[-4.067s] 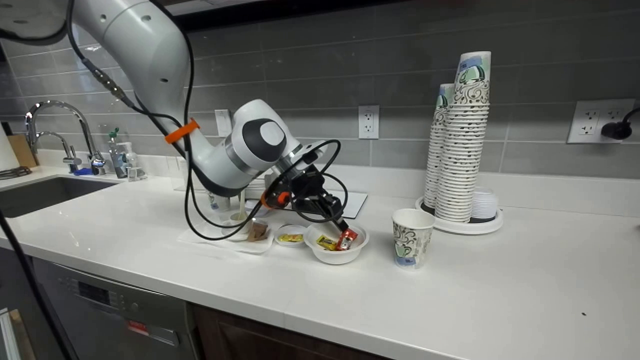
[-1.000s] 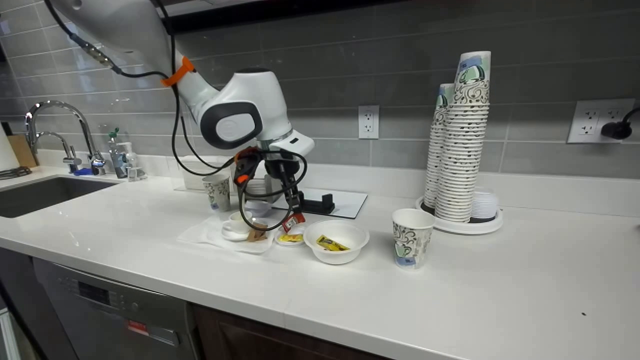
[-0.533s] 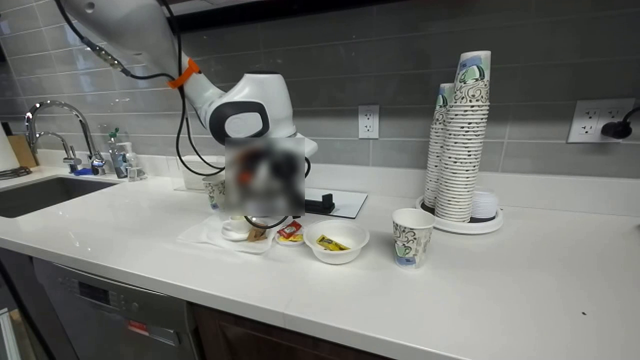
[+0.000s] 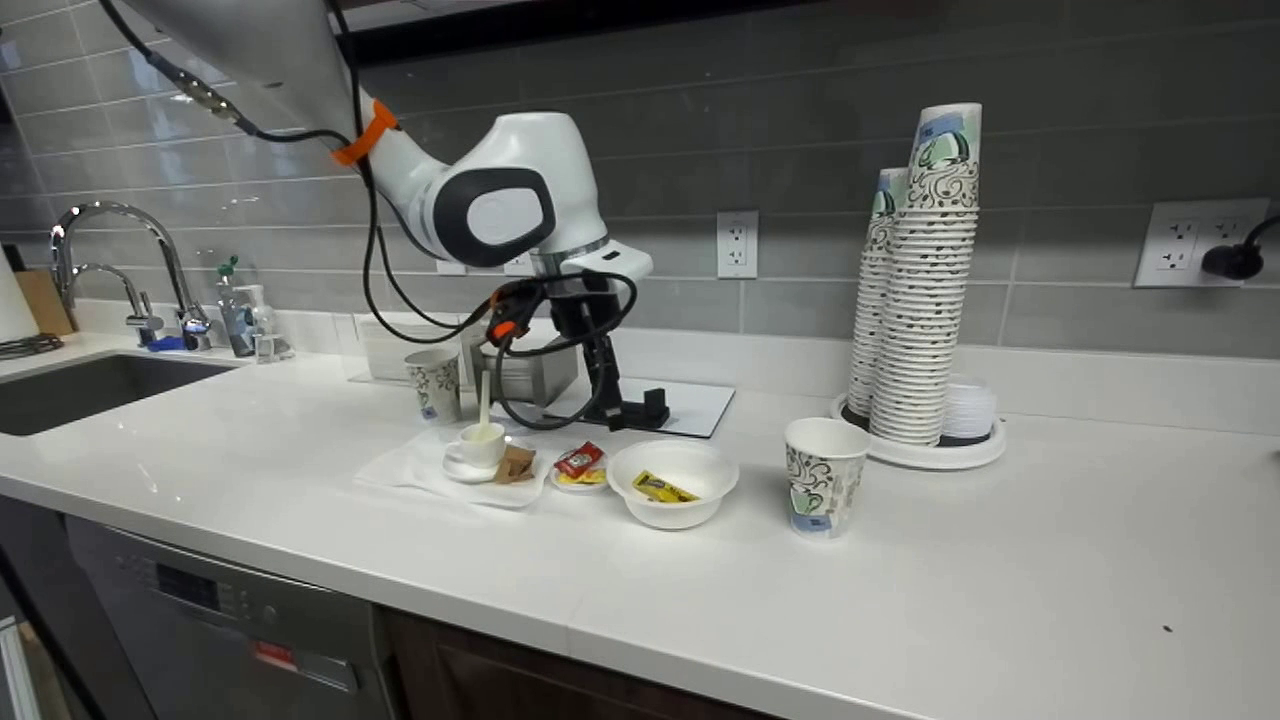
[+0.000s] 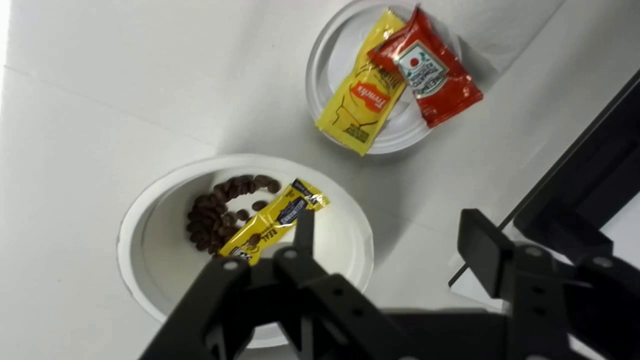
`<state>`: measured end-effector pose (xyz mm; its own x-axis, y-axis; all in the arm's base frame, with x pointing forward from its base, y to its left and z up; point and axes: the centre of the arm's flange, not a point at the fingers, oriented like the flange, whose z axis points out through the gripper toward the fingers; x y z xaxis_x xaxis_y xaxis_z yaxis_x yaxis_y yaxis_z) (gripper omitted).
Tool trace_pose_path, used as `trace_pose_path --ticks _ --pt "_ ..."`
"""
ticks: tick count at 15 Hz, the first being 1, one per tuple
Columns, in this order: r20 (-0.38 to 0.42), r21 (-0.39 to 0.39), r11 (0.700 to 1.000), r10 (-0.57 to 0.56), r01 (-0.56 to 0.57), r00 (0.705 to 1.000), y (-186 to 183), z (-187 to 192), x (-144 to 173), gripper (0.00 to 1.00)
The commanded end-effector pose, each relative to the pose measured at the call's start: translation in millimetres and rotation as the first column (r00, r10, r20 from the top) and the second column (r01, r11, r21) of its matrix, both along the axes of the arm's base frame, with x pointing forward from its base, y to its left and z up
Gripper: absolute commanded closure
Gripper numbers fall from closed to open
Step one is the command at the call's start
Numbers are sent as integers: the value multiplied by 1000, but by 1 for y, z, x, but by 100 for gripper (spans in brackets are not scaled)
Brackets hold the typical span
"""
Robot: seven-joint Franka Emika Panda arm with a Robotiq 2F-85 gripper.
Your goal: Remove the sauce packets from the bowl, then place them on the counter
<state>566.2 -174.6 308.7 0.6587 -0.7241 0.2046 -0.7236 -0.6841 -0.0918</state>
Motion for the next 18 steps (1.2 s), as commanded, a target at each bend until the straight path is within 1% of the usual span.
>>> trace_pose_path --ticks 1,3,6,9,10,11,12,13,14,15,17,18 --pt "-37 -7 995 -103 102 994 -26 16 -4 0" --pt "-50 -10 978 -208 208 977 -46 16 -5 0" --pt "-54 18 942 -333 335 941 -66 13 -4 0" --pt "-50 38 906 -420 422 906 -75 2 4 0" --pt "-51 42 892 -448 450 893 -77 -3 9 2" --pt "-58 54 878 -473 475 879 -79 -7 12 6" --pt "-57 57 862 -501 504 863 -82 -14 16 5" --pt "-65 69 847 -523 526 850 -84 -20 20 24" --pt "-74 80 837 -536 541 841 -86 -26 22 29" --pt "-83 88 828 -549 554 832 -87 -31 25 32" --pt "-96 107 813 -564 572 820 -88 -41 30 47" --pt "-101 121 811 -564 573 819 -87 -45 32 55"
